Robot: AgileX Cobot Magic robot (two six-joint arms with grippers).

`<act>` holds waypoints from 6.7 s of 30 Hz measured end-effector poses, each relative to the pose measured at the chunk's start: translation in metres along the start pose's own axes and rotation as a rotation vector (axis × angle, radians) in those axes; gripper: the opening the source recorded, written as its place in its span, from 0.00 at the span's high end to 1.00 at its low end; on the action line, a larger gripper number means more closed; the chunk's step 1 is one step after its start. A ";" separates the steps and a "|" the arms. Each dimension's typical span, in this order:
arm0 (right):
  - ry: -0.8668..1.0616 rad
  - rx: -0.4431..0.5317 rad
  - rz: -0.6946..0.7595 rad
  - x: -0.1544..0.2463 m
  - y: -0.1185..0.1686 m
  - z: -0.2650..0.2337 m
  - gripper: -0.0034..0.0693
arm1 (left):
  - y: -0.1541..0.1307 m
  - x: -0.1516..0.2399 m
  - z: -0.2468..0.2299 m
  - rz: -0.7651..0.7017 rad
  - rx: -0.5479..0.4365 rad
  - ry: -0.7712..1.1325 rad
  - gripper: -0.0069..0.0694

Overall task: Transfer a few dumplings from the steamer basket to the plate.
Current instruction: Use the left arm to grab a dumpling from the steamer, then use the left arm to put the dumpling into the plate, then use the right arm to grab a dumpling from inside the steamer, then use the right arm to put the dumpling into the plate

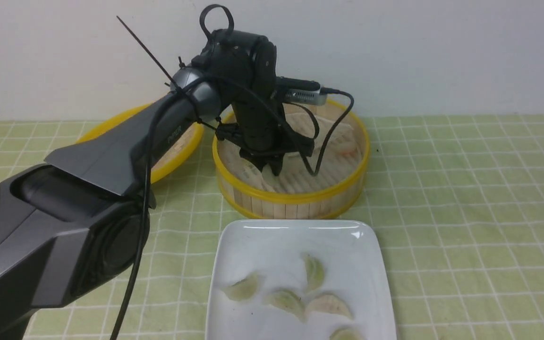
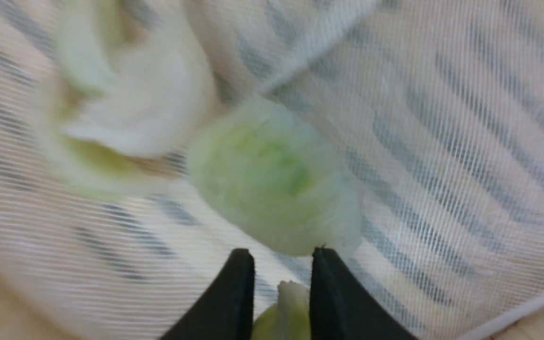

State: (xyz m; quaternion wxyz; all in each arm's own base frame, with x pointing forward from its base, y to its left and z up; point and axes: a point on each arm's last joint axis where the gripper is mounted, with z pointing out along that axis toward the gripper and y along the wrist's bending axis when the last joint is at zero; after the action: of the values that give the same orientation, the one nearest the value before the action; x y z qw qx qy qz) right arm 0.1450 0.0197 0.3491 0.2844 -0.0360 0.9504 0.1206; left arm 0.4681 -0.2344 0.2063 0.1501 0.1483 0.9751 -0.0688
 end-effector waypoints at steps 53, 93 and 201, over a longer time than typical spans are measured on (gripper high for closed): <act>-0.019 -0.166 -0.090 -0.067 0.017 0.012 0.97 | -0.042 0.160 -0.098 0.291 -0.104 0.189 0.60; 0.218 -0.131 -0.543 -0.177 0.157 0.386 0.32 | 0.041 0.305 -0.333 -0.067 -0.083 -0.473 0.92; -1.088 -0.163 -0.131 0.125 -0.017 -0.060 0.97 | 0.055 0.380 -0.304 -0.022 0.200 -1.048 0.92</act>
State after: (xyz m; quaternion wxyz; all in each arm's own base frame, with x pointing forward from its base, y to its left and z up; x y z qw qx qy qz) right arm 0.0109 -0.0120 0.3252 0.7376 -0.0494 0.6496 0.1773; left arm 0.0568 -0.0257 0.3694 0.6015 0.0974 0.7595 -0.2277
